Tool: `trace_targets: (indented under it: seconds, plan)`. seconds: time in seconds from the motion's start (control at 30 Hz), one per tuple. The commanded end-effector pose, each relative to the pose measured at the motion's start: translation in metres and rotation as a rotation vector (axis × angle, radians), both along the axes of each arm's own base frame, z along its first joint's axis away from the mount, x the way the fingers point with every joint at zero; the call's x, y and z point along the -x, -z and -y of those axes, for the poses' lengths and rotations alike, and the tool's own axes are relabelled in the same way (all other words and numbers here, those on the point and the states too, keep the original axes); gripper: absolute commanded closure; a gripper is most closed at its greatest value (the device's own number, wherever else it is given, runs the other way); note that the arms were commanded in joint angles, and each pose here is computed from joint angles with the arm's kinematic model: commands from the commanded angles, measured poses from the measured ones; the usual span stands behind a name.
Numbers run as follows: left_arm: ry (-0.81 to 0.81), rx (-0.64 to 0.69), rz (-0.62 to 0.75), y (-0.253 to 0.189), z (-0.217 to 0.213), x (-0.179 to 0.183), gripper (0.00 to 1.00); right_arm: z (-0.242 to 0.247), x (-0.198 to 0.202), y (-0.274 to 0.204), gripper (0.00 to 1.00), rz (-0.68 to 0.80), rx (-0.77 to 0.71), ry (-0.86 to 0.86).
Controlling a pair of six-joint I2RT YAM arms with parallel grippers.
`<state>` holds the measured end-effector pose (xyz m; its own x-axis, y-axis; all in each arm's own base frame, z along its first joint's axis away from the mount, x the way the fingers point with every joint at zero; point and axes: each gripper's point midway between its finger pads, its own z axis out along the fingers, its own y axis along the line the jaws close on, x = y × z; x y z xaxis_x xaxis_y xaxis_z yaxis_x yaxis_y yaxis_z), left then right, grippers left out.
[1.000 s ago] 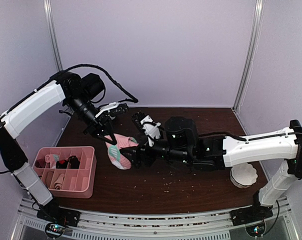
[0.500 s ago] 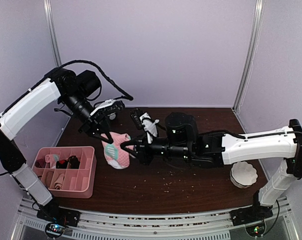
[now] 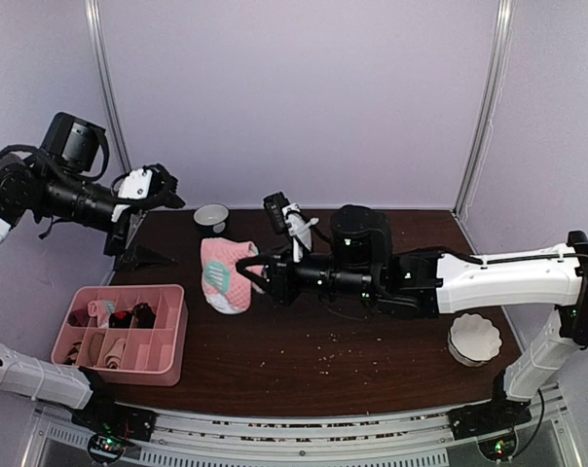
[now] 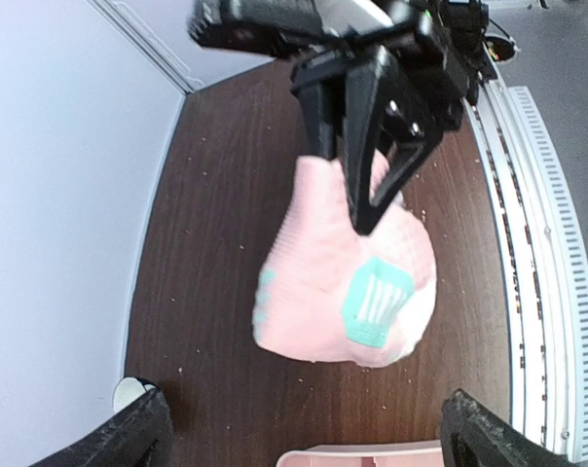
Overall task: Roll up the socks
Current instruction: Roll the sock.
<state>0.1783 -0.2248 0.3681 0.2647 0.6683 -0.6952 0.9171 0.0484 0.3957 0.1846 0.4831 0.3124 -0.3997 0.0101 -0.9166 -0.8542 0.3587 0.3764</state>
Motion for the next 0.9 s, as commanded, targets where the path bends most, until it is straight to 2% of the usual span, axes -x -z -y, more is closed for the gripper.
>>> trace_targets:
  seconds: [0.0, 0.2, 0.33, 0.53, 0.67, 0.87]
  plan:
    - [0.053, -0.029, 0.041, 0.022, 0.007, -0.002, 0.02, 0.004, 0.003, -0.043, 1.00, 0.063, -0.080, 0.019]
    - [0.149, -0.012, 0.142, 0.018, 0.027, 0.009, 0.02, -0.005, -0.003, -0.047, 1.00, -0.063, -0.137, 0.061]
    - [0.153, -0.117, 0.328, 0.022, 0.033, 0.004, 0.02, -0.008, -0.009, -0.048, 1.00, -0.160, -0.176, 0.097]
    - [0.155, -0.170, 0.636, 0.012, 0.030, 0.002, 0.04, -0.010, -0.008, -0.054, 1.00, -0.280, -0.255, 0.093]
    - [0.158, -0.164, 0.853, 0.006, 0.031, 0.004, 0.07, -0.014, -0.006, -0.056, 1.00, -0.368, -0.304, 0.065]
    - [0.163, -0.152, 1.079, -0.001, 0.039, 0.012, 0.06, -0.023, -0.007, -0.062, 1.00, -0.496, -0.385, 0.024]
